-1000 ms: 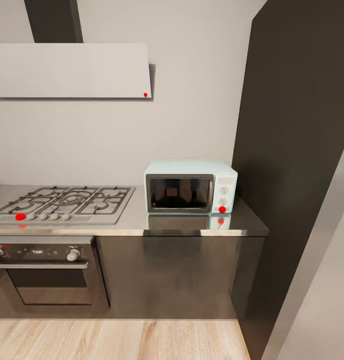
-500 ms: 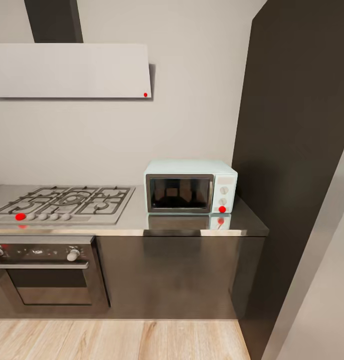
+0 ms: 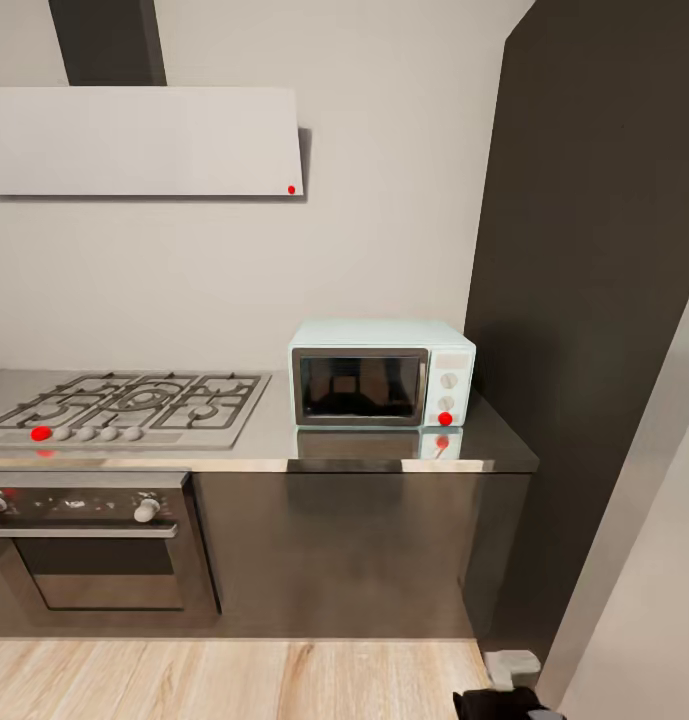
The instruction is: In the kitchen, take the popcorn bag from the countertop, put it into the microwave, and heat it until the popcorn is cooked so the cooked popcorn ends up inside the bag.
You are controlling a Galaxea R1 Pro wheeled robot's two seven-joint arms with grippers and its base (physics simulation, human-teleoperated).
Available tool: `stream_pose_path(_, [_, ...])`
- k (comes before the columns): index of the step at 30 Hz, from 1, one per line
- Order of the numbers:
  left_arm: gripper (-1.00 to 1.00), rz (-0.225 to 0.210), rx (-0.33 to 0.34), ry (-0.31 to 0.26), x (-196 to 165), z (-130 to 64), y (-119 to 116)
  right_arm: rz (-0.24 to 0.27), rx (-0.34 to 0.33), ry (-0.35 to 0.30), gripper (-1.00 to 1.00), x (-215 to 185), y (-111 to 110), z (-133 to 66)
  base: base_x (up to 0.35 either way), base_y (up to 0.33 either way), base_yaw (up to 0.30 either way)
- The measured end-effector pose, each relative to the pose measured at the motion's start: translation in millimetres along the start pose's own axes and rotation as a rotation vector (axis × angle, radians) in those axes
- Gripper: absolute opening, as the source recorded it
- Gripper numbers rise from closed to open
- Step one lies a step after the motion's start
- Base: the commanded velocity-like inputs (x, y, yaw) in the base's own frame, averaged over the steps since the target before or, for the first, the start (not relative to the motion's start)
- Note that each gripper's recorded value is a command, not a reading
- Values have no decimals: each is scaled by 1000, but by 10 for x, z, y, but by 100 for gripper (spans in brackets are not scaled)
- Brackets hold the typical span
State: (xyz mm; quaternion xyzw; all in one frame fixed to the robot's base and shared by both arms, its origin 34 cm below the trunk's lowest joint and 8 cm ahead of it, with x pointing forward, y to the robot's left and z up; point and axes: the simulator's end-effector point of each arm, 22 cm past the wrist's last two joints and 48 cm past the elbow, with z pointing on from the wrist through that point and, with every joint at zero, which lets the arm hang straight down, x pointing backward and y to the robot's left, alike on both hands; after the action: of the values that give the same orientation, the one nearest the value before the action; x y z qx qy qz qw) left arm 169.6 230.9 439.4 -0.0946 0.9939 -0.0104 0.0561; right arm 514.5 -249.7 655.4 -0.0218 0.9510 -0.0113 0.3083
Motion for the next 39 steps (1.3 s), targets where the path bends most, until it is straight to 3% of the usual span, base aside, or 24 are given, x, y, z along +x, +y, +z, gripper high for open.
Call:
stream_pose_path(2, [100, 0, 0, 0, 1, 0, 0, 6, 0, -95, 100, -703, 7, -252, 0, 0, 0])
stream_pose_path(6, [100, 0, 0, 0, 0, 0, -2, 15, 0, -221, 100, -1815, 10, -496, 0, 0, 0])
stream_pose_path(11, [100, 0, 0, 0, 0, 0, 0, 61, -41, -447, 100, -3229, 354, -1060, 0, 0, 0])
stream_pose_path(14, [100, 0, 0, 0, 0, 0, 0, 102, -10, -542, 100, -3852, 439, -1485, 0, 0, 0])
stream_pose_path(17, [100, 0, 0, 0, 0, 0, 0, 134, 72, -628, 100, -4283, 244, -1826, 0, 0, 0])
stream_pose_path(20, [100, 0, 0, 0, 0, 0, 0, 152, 85, -735, 100, -4503, 207, -2017, 0, 0, 0])
stream_pose_path(24, [100, 0, 0, 0, 0, 0, 0, 146, 115, -751, 100, -4529, 155, -2032, 0, 0, 0])
stream_pose_path(31, [100, 4, 6, 0, 2, -1, -14, 139, 110, -750, 100, -4527, 174, -2022, 105, 38, 0])
stream_pose_path(34, [100, 6, 8, 0, 2, -1, -17, 56, 61, -765, 100, -4557, 560, -2046, 304, 120, 0])
stream_pose_path(39, [100, 7, 8, -1, 0, -1, -17, 21, 25, -766, 100, -4554, 730, -2041, 302, 150, 0])
